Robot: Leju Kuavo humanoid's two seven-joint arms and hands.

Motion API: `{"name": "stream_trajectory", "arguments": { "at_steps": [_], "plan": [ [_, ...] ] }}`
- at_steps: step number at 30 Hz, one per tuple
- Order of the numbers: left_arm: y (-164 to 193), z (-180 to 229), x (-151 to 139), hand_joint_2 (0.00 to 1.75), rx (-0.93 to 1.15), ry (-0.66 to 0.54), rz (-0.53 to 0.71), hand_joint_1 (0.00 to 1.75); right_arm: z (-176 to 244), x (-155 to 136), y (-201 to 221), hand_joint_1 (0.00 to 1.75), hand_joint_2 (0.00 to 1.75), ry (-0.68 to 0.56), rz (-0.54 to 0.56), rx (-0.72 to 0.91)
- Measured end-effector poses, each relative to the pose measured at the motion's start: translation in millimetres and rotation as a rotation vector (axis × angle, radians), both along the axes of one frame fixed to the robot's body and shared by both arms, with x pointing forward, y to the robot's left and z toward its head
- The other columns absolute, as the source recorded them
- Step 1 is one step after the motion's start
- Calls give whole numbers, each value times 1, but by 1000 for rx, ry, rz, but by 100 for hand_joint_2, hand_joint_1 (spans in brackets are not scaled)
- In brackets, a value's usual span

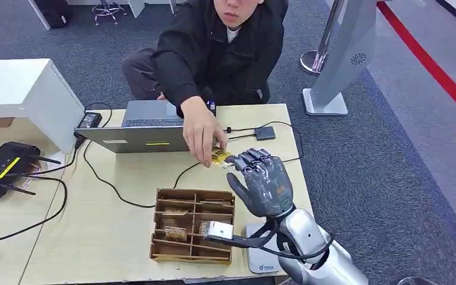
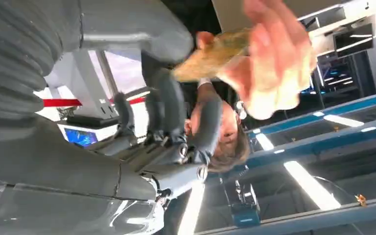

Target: Pass the card to the sensor for recognition and then transmit it.

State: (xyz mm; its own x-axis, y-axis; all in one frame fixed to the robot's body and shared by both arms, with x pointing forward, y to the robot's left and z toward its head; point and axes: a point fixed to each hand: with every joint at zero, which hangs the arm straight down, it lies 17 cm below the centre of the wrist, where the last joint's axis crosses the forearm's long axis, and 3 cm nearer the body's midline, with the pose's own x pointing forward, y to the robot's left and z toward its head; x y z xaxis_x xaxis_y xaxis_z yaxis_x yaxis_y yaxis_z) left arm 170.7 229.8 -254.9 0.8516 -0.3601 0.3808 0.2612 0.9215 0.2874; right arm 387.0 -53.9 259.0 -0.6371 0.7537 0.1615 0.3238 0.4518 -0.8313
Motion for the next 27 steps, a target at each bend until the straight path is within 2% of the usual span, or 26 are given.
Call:
{"name": "stream_trajectory", "arguments": {
  "at_steps": [19,22,27],
  "plan": [
    [1,0,-1,0,6,0,-5,0,6,-16,-1,0,175,-22,11,42],
    [1,0,-1,0,4,-2,-3,0,7,-23,-1,0,175,-1,44,100],
    [3,1,1,0,6,-20,9,0,10,-40,-5,0,175,105,164,293]
  ]
}}
